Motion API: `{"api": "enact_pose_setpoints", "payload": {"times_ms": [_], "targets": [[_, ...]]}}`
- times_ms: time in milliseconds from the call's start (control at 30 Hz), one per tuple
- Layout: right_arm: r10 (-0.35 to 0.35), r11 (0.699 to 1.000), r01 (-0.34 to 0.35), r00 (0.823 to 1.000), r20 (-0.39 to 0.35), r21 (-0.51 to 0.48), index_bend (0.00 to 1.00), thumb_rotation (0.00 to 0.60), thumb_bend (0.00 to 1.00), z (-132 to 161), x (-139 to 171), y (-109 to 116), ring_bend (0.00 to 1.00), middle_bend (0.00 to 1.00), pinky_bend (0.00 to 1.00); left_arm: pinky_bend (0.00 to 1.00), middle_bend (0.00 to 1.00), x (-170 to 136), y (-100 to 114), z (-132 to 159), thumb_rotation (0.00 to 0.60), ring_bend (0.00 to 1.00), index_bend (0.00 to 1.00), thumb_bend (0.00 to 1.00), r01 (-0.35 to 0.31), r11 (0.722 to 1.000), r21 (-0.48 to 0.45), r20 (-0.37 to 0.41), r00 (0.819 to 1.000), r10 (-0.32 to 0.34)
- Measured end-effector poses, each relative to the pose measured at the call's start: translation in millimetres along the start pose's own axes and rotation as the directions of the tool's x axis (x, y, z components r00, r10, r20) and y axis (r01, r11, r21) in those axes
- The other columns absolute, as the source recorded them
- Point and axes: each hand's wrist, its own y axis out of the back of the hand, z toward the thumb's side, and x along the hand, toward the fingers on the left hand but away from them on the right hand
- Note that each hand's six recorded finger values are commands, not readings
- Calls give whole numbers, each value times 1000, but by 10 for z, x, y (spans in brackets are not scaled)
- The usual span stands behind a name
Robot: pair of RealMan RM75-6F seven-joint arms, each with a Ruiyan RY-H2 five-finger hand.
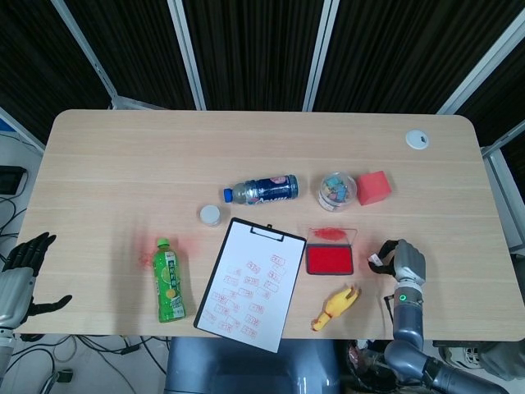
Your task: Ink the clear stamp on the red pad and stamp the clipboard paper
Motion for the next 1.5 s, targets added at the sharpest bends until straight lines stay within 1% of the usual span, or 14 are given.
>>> {"api": "enact_pose_setpoints", "payload": {"times_ms": [267,367,467,567,633,767,867,933,1000,1133,1233,1333,1433,1500], "targets": [[8,1000,-8,1000,3,5,604,600,262,-5,9,-4,586,473,834,0,0,-3,3,-1,600,0,0,8,0,1000,-1,0,1000,0],[9,1000,-9,1000,3,8,553,600,251,-3,11,-1,553,436,804,0,0,-3,1,-2,600,0,0,8,2,1000,-1,0,1000,-2],[12,1000,-12,1000,3,10,471,600,222,-2,14,-2,489,381,747,0,0,-3,2,-1,600,0,0,8,2,1000,-1,0,1000,-2],[23,1000,-23,1000,2,13,328,600,170,4,25,-10,394,297,671,0,0,-3,2,0,600,0,0,8,2,1000,-1,0,1000,-2],[31,999,-31,1000,-1,17,221,600,133,11,36,-15,309,222,595,0,0,-4,2,1,600,0,0,8,2,1000,-1,1,1000,-2],[55,998,-55,998,-25,15,142,600,106,65,82,-29,208,144,484,0,0,-4,4,2,600,0,0,8,1,1000,-3,1,1000,-1],[60,998,-60,996,-65,13,99,600,102,145,132,-13,109,85,331,0,0,-5,4,3,600,0,0,8,1,1000,-2,2,1000,-1],[59,998,-58,993,-98,15,52,600,101,205,173,6,44,38,233,0,0,-7,7,2,600,0,0,8,-1,1000,-3,2,1000,1],[54,998,-51,988,-141,24,22,600,98,273,232,41,19,15,204,0,0,-7,9,1,600,0,0,8,-1,1000,-4,1,1000,1],[30,998,-15,975,-222,68,0,600,85,349,361,158,2,0,191,0,0,-9,18,-1,600,0,0,8,-5,1000,-8,2,1000,5],[-3,992,37,959,-282,117,0,600,72,349,472,313,0,0,184,0,0,-11,25,-1,600,0,0,8,-7,1000,-7,4,1000,7],[-43,981,104,940,-340,165,0,600,64,316,593,494,0,0,173,0,0,-13,31,-1,600,0,0,8,-11,1000,-1,8,1000,11],[-87,960,185,911,-402,210,0,600,54,242,728,682,0,0,169,0,0,-22,44,-17,600,0,0,7,-20,1000,12,7,1000,19],[-118,937,249,886,-449,245,0,600,49,166,834,809,0,0,169,0,0,-27,49,-29,600,0,0,8,-23,999,26,6,1000,23]]}}
